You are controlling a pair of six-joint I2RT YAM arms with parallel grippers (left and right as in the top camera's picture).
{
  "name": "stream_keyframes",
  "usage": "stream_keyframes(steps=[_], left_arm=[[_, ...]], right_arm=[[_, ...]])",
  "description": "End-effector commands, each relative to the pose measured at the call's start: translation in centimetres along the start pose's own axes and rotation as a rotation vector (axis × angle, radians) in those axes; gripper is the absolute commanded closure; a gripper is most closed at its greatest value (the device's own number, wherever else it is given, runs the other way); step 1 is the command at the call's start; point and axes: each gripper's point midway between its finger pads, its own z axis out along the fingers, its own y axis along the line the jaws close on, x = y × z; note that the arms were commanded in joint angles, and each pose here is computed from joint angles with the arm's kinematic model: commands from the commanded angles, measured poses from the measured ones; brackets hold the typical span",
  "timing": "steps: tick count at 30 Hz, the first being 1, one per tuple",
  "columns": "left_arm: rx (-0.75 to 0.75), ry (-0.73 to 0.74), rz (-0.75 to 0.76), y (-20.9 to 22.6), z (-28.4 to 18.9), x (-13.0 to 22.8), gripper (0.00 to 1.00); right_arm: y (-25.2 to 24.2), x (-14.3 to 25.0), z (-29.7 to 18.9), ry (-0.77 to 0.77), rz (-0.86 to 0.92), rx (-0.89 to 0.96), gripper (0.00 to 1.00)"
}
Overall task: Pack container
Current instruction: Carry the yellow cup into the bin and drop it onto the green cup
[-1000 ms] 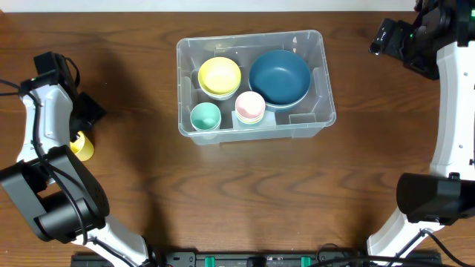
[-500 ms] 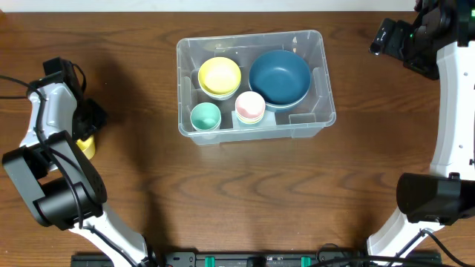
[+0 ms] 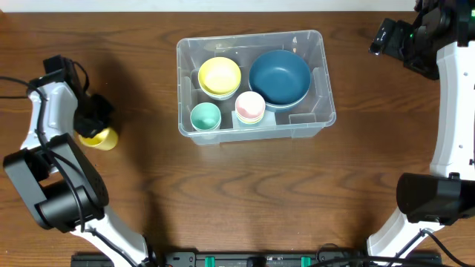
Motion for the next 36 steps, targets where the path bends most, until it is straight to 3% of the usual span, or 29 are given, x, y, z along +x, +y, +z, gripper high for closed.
stream_keyframes(steps=[1, 6, 12, 15, 21, 32, 36], left_arm=[[0.209, 0.008, 0.124, -6.0, -3.2, 2.2, 0.94], [0.304, -0.14, 0.347, -11.4, -9.1, 4.7, 0.94], [0.375, -0.355, 0.684, -16.9, -16.1, 10.2, 0.93], [0.348, -0.401, 0.789, -18.4, -17.1, 12.9, 0.94], [0.345, -0.335, 1.005, -21.4, -15.0, 18.3, 0.94], [0.18, -0.2, 1.034, -21.0, -8.7, 19.1, 0.94], [0.136, -0.181, 0.974, -20.2, -8.0, 18.9, 0.94]], right_arm=[[0.0, 0.0, -1.0, -0.021, 0.013, -0.009, 0.01], [0.0, 0.0, -1.0, -0.021, 0.013, -0.009, 0.01], [0.0, 0.0, -1.0, -0.021, 0.013, -0.009, 0.01], [0.0, 0.0, -1.0, -0.021, 0.013, -0.009, 0.01], [0.0, 0.0, -1.0, -0.021, 0.013, -0.009, 0.01], [0.0, 0.0, -1.0, -0.021, 0.013, -0.009, 0.01], [0.0, 0.0, -1.0, -0.021, 0.013, -0.009, 0.01]])
